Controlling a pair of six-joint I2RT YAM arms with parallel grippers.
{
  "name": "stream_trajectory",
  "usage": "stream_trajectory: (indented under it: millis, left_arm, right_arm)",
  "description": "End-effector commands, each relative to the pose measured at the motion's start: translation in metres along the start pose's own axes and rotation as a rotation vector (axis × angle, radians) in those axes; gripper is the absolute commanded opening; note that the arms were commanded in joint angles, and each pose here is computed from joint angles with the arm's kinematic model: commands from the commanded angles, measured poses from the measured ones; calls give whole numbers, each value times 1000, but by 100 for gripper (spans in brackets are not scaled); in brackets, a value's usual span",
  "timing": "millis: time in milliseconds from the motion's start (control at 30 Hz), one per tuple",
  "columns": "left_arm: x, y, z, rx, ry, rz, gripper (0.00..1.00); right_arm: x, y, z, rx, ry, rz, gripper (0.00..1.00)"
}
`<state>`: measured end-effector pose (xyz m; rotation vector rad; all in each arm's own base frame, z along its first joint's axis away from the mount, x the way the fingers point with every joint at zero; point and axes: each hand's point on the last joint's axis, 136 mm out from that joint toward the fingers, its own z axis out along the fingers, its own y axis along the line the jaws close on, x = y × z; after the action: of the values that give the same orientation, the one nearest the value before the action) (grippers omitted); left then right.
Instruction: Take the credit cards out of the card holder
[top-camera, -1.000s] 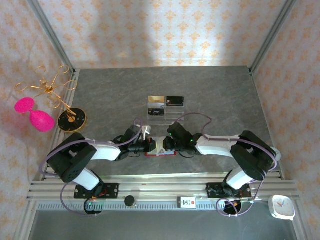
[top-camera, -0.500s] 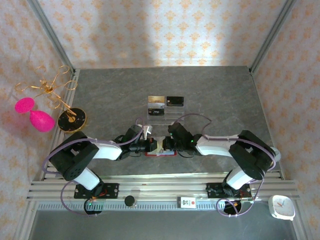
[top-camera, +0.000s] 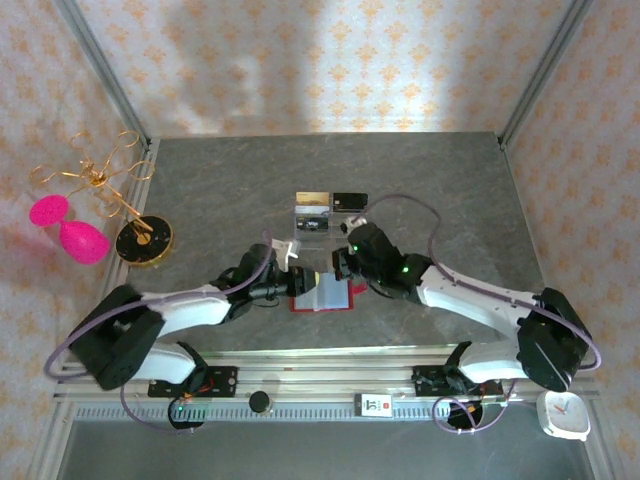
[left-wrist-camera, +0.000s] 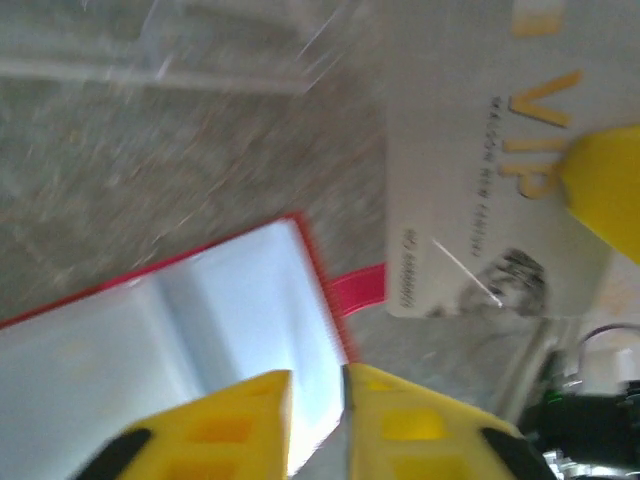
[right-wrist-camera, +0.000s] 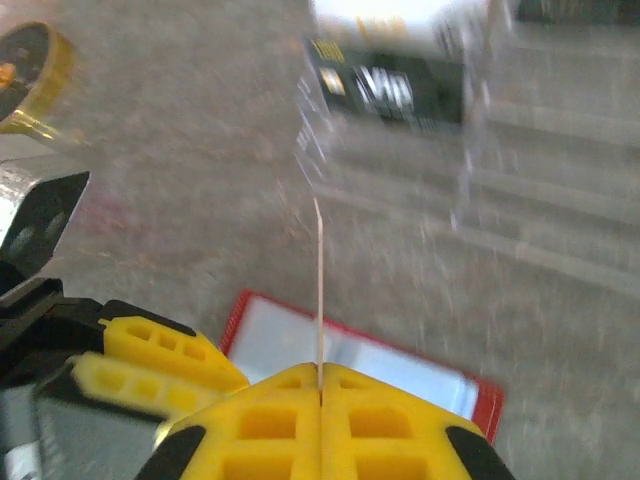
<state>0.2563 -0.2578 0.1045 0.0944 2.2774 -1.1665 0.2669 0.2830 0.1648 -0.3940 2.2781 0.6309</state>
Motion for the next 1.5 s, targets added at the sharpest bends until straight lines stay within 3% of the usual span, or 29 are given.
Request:
stream_trajectory:
  millis: [0, 133, 267, 433, 467, 733, 1200, 1467]
  left_arm:
    - [-14, -4, -22, 16, -42, -16, 29]
    - [-27, 3, -52, 4, -125, -46, 45]
    - [-43, 0, -77, -15, -197, -39, 58]
    - [-59, -2, -97, -77, -254, 1, 97]
    - [-64, -3, -102, -87, -279, -3, 99]
    - [-98, -8, -140, -131, -503, -25, 99]
    - [-113, -20, -149, -81, -559, 0, 99]
    - [-113, -22, -143, -60, -530, 6, 99]
  right_arm:
    - [-43, 3, -8, 37, -64, -256, 0]
    - [-70, 8, 1, -25, -71, -435, 0]
    - [-90, 5, 17, -96, 2, -575, 0]
    - [-97, -2, 44, -119, 128, -740, 0]
    - [-99, -5, 50, -114, 148, -763, 0]
    - [-111, -17, 87, -123, 204, -898, 0]
    - [-101, -37, 111, -112, 285, -1045, 0]
    - [-95, -40, 116, -121, 310, -1078, 0]
